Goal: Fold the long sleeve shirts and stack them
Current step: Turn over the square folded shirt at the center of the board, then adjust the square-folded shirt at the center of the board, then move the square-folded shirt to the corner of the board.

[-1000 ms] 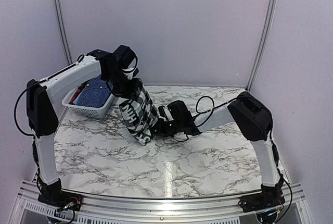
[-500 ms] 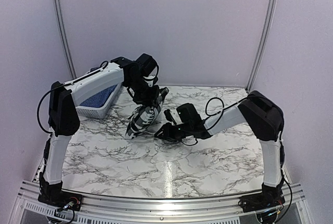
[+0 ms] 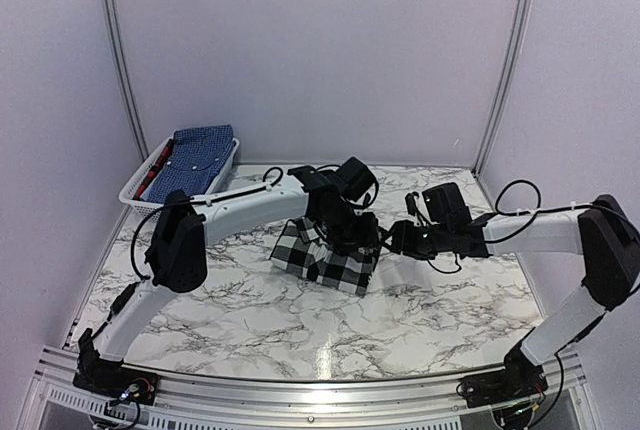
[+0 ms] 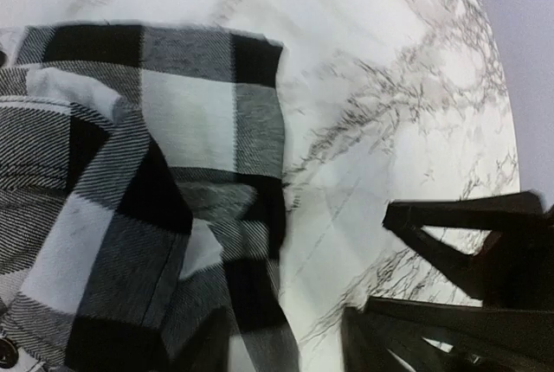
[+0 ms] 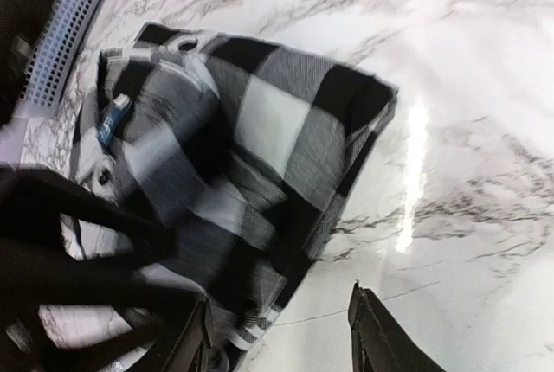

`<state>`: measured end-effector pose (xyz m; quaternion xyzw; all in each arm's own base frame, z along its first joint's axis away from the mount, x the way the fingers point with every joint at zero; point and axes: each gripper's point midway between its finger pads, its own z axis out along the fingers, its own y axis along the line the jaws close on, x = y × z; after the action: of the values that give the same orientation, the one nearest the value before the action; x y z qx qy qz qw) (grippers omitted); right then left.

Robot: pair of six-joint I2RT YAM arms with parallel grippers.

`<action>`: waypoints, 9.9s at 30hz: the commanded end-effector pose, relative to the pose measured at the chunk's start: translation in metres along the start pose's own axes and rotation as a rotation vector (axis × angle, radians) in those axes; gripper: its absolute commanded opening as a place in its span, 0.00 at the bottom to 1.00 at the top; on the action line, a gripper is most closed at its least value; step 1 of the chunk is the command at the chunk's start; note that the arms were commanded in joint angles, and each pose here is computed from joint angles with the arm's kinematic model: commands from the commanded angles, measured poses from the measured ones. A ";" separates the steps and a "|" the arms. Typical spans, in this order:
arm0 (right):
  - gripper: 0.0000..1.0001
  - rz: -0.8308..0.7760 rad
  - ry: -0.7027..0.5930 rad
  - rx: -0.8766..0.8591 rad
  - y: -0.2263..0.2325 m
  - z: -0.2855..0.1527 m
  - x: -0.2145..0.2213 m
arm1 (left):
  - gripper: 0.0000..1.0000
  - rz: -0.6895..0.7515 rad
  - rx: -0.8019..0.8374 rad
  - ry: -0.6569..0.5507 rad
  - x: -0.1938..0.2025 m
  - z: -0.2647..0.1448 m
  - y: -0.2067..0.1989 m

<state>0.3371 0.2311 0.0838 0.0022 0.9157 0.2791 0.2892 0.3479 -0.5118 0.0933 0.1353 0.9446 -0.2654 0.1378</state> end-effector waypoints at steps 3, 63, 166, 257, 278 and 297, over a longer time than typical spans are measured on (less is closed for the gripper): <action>0.63 -0.024 -0.044 0.154 -0.031 -0.033 -0.014 | 0.80 0.046 0.091 -0.111 -0.016 -0.007 -0.045; 0.47 -0.178 0.111 0.052 -0.008 0.055 -0.013 | 0.71 -0.196 -0.185 -0.187 0.056 -0.084 0.169; 0.33 -0.166 0.033 0.254 -0.007 0.063 -0.042 | 0.52 -0.095 -0.077 -0.248 -0.030 -0.087 0.160; 0.00 -0.232 -0.034 0.486 -0.119 0.058 -0.110 | 0.18 -0.002 -0.065 -0.191 0.037 -0.095 0.128; 0.00 -0.297 -0.085 0.766 -0.300 0.022 -0.241 | 0.18 0.003 -0.039 -0.177 0.017 -0.094 0.133; 0.03 -0.292 -0.146 0.853 -0.345 0.012 -0.286 | 0.18 -0.027 -0.075 -0.190 -0.006 -0.094 0.148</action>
<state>0.6307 -0.0906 0.0400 0.0019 0.9224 -0.1491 0.3562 0.3824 -0.3438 0.1066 0.0863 0.9340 -0.2558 0.2340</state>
